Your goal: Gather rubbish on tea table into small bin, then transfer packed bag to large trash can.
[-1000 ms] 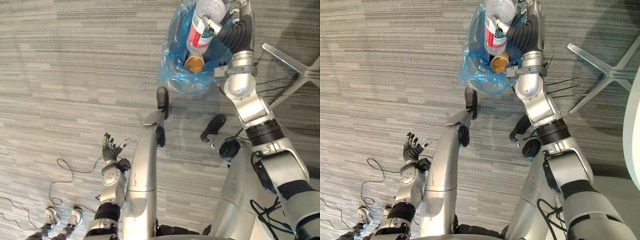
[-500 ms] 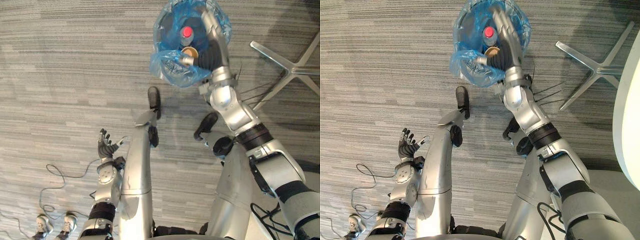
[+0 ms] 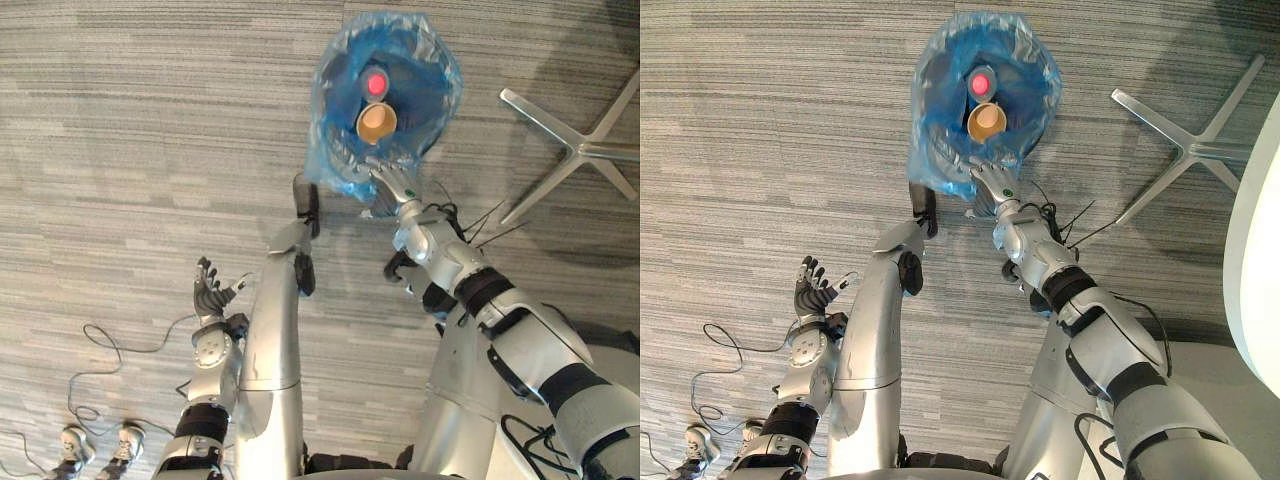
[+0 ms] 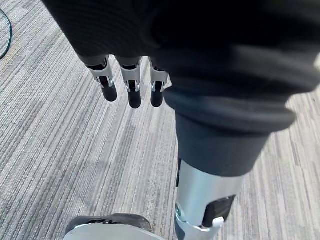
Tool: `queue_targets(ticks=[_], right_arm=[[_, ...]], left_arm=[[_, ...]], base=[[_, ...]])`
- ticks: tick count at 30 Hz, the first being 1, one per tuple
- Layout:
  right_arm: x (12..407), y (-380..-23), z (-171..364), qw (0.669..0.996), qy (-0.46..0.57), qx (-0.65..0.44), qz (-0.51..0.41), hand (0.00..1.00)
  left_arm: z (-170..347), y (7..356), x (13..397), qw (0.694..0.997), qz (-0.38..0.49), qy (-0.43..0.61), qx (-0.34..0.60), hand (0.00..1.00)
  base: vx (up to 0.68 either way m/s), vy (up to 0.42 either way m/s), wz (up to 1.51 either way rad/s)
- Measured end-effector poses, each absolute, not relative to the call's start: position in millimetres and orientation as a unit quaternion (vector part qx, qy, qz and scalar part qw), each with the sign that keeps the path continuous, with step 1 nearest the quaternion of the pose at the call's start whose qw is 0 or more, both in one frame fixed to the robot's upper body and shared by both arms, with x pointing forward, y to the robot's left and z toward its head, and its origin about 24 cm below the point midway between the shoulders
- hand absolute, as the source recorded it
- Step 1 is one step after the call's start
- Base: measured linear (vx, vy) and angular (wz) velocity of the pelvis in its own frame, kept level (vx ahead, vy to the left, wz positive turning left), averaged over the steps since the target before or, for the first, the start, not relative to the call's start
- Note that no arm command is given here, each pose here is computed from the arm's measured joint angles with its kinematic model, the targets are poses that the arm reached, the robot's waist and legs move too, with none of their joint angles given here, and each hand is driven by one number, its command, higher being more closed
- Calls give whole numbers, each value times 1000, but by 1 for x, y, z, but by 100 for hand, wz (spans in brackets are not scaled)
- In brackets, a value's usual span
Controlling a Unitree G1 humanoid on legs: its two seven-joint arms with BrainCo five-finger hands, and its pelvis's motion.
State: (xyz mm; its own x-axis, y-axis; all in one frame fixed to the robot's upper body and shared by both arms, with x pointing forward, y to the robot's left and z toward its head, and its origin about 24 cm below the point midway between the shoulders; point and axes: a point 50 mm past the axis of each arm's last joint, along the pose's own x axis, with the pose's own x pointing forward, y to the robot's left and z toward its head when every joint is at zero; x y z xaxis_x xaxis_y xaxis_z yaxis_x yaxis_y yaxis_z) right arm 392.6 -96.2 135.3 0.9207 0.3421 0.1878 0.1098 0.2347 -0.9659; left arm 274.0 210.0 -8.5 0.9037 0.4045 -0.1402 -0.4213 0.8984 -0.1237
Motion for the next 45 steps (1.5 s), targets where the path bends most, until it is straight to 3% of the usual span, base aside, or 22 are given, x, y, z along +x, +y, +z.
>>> queue_targets(ticks=[9,14,19,24,30,37,45], right_arm=[[373,-85,148,825,-233,-509,75,100],[349,-77,142,880,-247,-398,76,100],[317,-68,104,938,-191,-266,110,100],[302,-73,79,963,-132,-197,124,100],[284,-73,87,968,-154,-132,146,100],[273,-69,102,959,-196,-115,171,100],[273,-67,124,949,-240,-107,173,100]], left_arm=[[-12,215,273,971,220,69,-69,0],[-16,215,271,971,214,86,-54,0],[-38,195,255,978,159,131,-25,0],[-67,200,222,968,154,198,0,0],[-87,202,185,958,141,249,19,0],[-81,189,168,966,110,233,21,0],[-44,184,188,986,99,137,5,0]], base=[[-63,-1,1],[-78,-20,13],[-2,-48,2],[120,-6,0],[136,12,-19],[125,9,-40],[-32,-29,21]])
